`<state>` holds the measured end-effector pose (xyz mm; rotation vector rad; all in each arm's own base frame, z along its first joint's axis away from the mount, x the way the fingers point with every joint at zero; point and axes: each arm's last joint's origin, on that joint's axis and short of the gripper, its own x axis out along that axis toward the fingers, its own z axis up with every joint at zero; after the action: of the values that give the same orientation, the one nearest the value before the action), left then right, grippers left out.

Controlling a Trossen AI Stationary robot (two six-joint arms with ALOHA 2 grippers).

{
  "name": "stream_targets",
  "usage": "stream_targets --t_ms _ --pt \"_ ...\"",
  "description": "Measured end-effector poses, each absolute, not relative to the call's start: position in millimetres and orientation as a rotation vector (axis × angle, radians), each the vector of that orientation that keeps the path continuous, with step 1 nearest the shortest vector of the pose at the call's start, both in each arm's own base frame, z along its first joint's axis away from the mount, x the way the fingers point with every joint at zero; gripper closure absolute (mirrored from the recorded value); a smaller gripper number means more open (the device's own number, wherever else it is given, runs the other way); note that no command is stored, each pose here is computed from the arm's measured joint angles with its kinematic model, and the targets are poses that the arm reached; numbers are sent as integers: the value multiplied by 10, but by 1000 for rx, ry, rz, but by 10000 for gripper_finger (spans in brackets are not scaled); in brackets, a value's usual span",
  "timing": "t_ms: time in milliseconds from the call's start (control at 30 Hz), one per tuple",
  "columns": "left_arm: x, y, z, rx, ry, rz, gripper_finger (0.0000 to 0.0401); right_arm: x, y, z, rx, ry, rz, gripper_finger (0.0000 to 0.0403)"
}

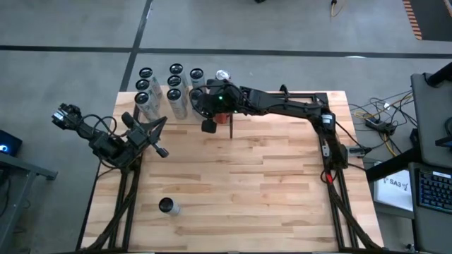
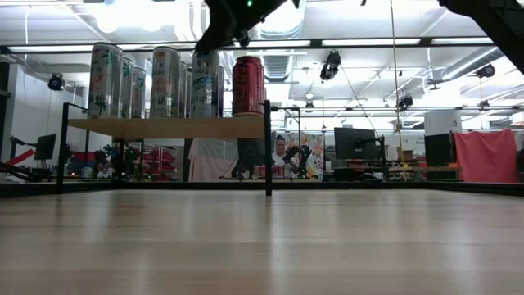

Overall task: Place canned beverage on shelf
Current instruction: Put the right white blue soda can on the shelf aligned with the other white blue soda can, then put the white blue soda can on the shelf aligned with the other white blue soda can

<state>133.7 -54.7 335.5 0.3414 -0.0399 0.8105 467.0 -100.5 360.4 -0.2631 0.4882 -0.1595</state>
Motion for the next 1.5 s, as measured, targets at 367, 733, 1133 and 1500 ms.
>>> stream_targets --t_ms 367,733,1133,1500 --pt "1337 -547 3354 342 -39 810 400 4693 -1110 3546 -300 508 -244 390" --pt "1338 -546 3353 343 -39 811 400 4680 -1206 3568 -315 489 -265 391" --pt "1339 -547 3353 343 -39 811 400 4684 -1226 3588 -325 468 -271 391" --pt "1346 -544 3319 287 20 875 400 4491 -984 4023 -279 412 -253 390"
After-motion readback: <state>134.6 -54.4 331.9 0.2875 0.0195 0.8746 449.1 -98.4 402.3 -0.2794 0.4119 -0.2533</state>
